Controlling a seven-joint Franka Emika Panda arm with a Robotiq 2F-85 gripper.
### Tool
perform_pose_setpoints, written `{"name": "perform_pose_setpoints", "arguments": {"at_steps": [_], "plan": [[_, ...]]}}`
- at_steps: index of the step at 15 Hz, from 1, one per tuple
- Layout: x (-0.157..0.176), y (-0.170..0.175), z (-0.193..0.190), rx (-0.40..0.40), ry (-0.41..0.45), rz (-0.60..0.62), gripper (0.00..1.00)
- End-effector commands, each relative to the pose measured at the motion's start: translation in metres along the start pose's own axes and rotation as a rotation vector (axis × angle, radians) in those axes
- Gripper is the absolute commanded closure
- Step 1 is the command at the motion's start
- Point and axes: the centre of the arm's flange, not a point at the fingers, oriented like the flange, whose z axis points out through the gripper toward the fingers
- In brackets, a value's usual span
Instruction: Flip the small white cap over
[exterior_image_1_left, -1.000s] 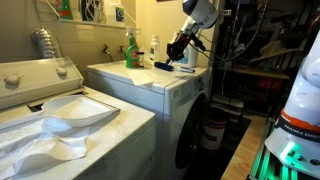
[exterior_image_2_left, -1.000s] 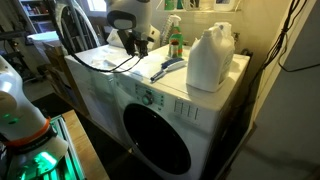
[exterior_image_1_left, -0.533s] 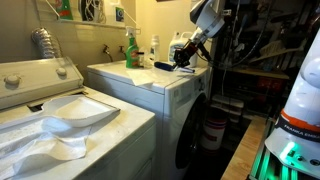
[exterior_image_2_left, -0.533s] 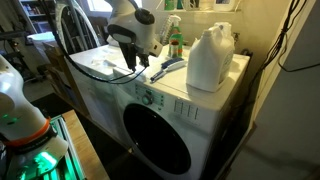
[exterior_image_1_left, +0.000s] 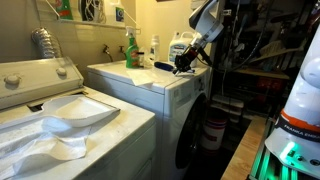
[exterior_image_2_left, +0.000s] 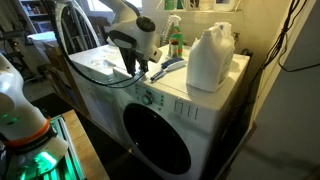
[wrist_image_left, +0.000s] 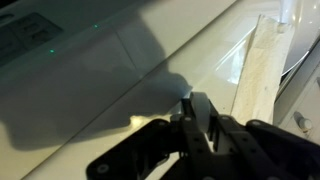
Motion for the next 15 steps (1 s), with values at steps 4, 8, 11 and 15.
{"name": "perform_pose_setpoints", "arguments": {"at_steps": [4, 8, 11, 15], "plan": [[0.000, -0.001, 0.011, -0.036, 0.002, -0.008, 0.42], [0.002, -0.007, 0.012, -0.047, 0.007, -0.017, 0.26], [0.002, -0.006, 0.012, -0.070, 0.006, -0.016, 0.30], [0.003, -0.002, 0.017, -0.141, -0.018, 0.002, 0.27]]}}
